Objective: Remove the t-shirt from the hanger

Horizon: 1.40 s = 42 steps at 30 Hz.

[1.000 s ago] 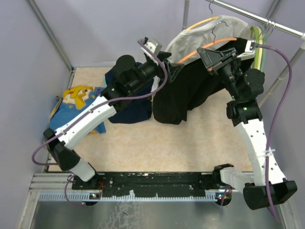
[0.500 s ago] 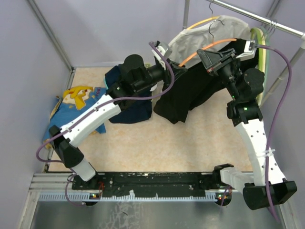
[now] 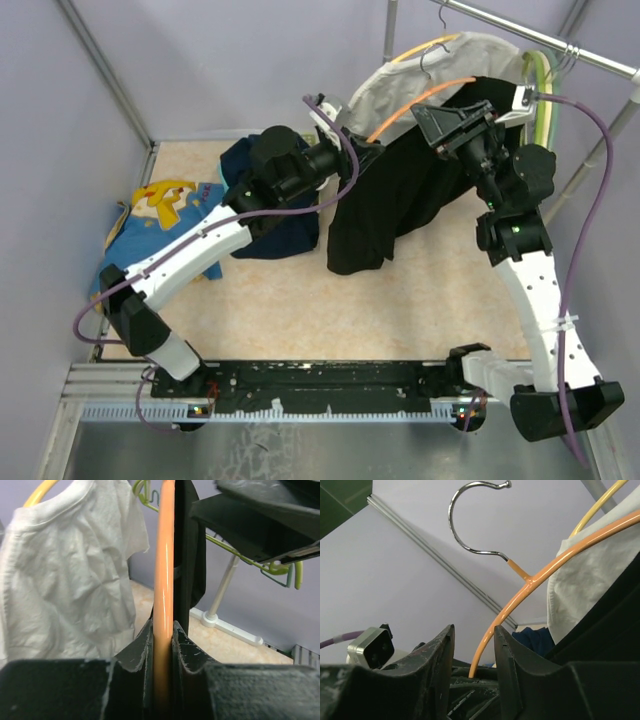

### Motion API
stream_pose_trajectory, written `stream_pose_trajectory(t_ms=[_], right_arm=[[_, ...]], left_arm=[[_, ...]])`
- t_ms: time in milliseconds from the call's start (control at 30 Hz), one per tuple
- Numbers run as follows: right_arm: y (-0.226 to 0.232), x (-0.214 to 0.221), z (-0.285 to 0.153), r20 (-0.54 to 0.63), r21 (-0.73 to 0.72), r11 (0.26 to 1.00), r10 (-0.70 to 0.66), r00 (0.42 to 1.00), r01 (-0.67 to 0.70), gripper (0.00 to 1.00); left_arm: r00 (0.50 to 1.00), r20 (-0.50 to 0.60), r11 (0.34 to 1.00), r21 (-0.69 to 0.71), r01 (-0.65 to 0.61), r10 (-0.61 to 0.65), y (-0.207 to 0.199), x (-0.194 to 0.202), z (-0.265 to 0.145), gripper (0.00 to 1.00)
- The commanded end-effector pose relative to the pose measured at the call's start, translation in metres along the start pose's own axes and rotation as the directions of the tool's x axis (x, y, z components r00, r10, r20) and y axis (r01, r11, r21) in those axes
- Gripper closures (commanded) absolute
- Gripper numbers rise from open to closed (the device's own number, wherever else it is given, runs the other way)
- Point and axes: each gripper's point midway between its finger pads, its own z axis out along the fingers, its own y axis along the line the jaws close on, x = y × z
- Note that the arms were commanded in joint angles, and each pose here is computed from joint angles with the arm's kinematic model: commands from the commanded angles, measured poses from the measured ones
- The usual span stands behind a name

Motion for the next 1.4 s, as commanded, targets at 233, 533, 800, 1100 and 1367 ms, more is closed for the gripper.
stream_pose_trajectory(t_ms=[233, 533, 800, 1100, 1367], right_arm=[[0.040, -0.074, -0.038, 0.167, 0.153, 0.965, -0.239, 0.956, 0.215, 0.53], [0.023, -0.082, -0.030, 0.115, 0.279, 0.929, -0.285, 0.951, 0.245, 0.52], [0.009, -0.091, -0.030, 0.120, 0.358, 0.895, -0.326, 0.938, 0.265, 0.51], [0.005, -0.088, -0.029, 0.093, 0.377, 0.887, -0.322, 0.942, 0.266, 0.52], [0.009, -0.084, -0.020, 0.069, 0.348, 0.902, -0.298, 0.952, 0.257, 0.55]], left_arm=[[0.978, 0.205, 0.999, -0.014, -0.031, 0.033, -0.009, -0.089, -0.033, 1.00], [0.983, 0.180, 0.997, 0.056, -0.050, 0.040, -0.026, -0.092, -0.050, 1.00], [0.984, 0.161, 0.996, 0.044, -0.078, 0.070, -0.028, -0.092, -0.070, 1.00], [0.981, 0.173, 0.996, 0.028, -0.090, 0.084, -0.029, -0.100, -0.084, 1.00], [0.985, 0.157, 0.996, 0.050, -0.075, 0.066, -0.033, -0.094, -0.080, 1.00]])
